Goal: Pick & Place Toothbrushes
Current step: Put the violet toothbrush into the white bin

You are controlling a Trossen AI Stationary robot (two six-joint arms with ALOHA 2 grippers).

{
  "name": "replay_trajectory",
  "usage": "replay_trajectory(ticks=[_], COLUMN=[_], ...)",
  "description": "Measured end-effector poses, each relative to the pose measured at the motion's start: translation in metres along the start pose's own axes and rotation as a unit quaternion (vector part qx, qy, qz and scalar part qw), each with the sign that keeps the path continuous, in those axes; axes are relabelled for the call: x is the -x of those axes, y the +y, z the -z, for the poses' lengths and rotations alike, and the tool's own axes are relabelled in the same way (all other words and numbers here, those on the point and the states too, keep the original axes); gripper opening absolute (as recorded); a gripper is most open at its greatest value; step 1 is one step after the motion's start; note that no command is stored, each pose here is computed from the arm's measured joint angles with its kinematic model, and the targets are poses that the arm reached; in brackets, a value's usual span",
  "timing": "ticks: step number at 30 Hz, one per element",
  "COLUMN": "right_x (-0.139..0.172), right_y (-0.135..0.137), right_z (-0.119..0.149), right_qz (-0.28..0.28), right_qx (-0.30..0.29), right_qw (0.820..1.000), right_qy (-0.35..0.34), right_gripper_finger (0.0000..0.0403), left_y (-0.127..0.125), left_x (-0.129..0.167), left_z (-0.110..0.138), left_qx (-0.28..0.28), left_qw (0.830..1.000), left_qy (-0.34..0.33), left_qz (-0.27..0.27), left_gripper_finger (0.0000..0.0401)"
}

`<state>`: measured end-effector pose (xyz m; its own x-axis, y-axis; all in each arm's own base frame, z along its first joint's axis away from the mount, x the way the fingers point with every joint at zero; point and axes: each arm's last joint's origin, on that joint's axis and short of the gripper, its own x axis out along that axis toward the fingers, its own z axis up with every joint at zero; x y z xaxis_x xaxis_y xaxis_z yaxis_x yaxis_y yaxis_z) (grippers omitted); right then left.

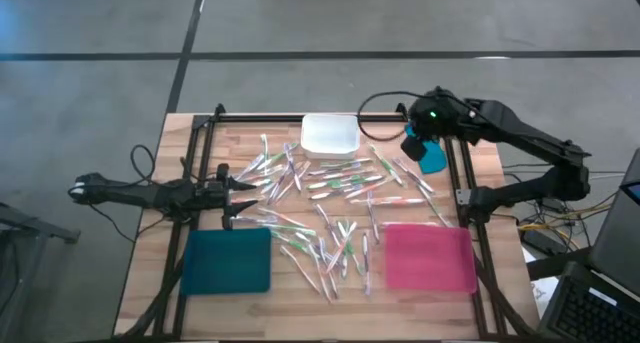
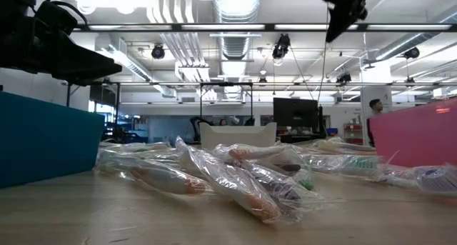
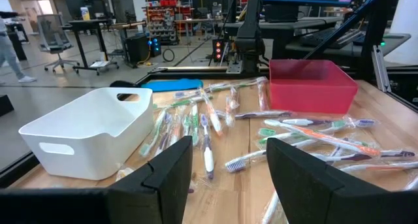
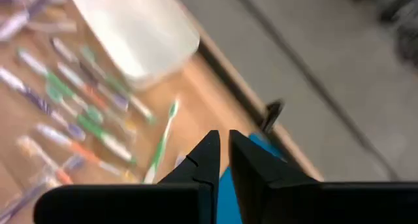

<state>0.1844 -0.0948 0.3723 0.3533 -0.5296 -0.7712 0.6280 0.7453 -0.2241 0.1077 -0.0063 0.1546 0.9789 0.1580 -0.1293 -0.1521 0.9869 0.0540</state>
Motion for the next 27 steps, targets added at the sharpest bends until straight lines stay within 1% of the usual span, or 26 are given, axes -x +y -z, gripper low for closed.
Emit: replay_trajectory(ticks=[7,10,15,22,27], right_x=[-0.026,-0.034,-0.050,-0.082,-0.103], right_y=[-0.018,-0.022,-0.023,-0.015,-0.007], right_z=[0.010,0.016,0.029,0.054,0.070], right_qz=[-0.009,-0.020,-0.017,-0.021,-0.053], right_qx=[-0.012,-0.018,-0.017,-0.005,-0.007], right_qw=[0.997,0.996,0.992,0.987,0.984], right_qy=[0.072,0.090,0.125,0.162,0.169], right_gripper_finger=[0.0098,0.0123,0.0157,0.0186,0.0191], left_y=[0.000,0.000,0.000,0.000,0.000], left_x=[0.000,0.000,0.000,0.000,0.000], left_z=[0.000,0.000,0.000,0.000,0.000], left_qx=[0.000,0.000,0.000,0.000,0.000], left_qw=[1.000,1.000,1.000,1.000,1.000], left_qy=[0.000,0.000,0.000,0.000,0.000], left_qz=[0.000,0.000,0.000,0.000,0.000], left_gripper_finger=[0.0202,0.0202,0.0202,0.0202,0.0202])
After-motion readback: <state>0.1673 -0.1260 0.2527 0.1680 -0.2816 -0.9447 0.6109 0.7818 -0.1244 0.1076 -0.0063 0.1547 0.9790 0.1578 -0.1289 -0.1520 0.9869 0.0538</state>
